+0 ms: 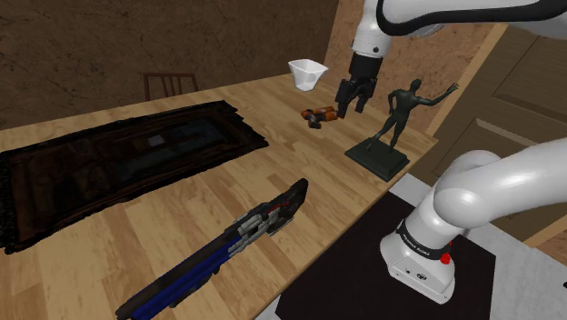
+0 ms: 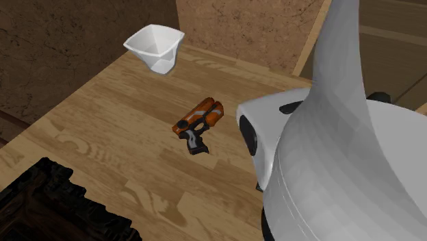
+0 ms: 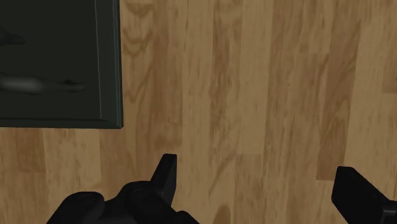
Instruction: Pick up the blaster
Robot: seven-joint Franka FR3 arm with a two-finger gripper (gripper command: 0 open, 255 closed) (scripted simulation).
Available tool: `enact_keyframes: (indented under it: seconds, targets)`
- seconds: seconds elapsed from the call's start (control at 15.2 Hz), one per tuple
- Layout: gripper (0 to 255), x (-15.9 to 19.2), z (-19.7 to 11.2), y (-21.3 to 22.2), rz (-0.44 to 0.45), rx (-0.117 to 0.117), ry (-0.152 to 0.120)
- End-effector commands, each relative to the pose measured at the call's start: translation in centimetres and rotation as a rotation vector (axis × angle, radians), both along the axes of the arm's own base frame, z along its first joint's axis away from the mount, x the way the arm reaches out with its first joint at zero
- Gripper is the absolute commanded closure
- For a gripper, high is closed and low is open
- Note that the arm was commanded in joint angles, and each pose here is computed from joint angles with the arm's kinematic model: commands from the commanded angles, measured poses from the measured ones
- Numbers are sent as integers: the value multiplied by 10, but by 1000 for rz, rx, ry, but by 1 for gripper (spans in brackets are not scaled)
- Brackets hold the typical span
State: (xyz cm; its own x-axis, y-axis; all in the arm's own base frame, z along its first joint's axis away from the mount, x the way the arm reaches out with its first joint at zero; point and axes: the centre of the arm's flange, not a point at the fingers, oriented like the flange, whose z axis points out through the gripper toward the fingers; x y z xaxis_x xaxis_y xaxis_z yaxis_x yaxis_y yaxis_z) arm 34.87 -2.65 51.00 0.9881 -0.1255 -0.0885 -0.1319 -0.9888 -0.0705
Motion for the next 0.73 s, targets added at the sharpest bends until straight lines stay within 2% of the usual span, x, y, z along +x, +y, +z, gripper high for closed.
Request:
enact_keyframes:
  seconds: [0.0, 0.66]
  targets:
    - [0, 19, -12, -11, -36, -7, -7]
    - [0, 104, -81, -73, -213, -42, -29]
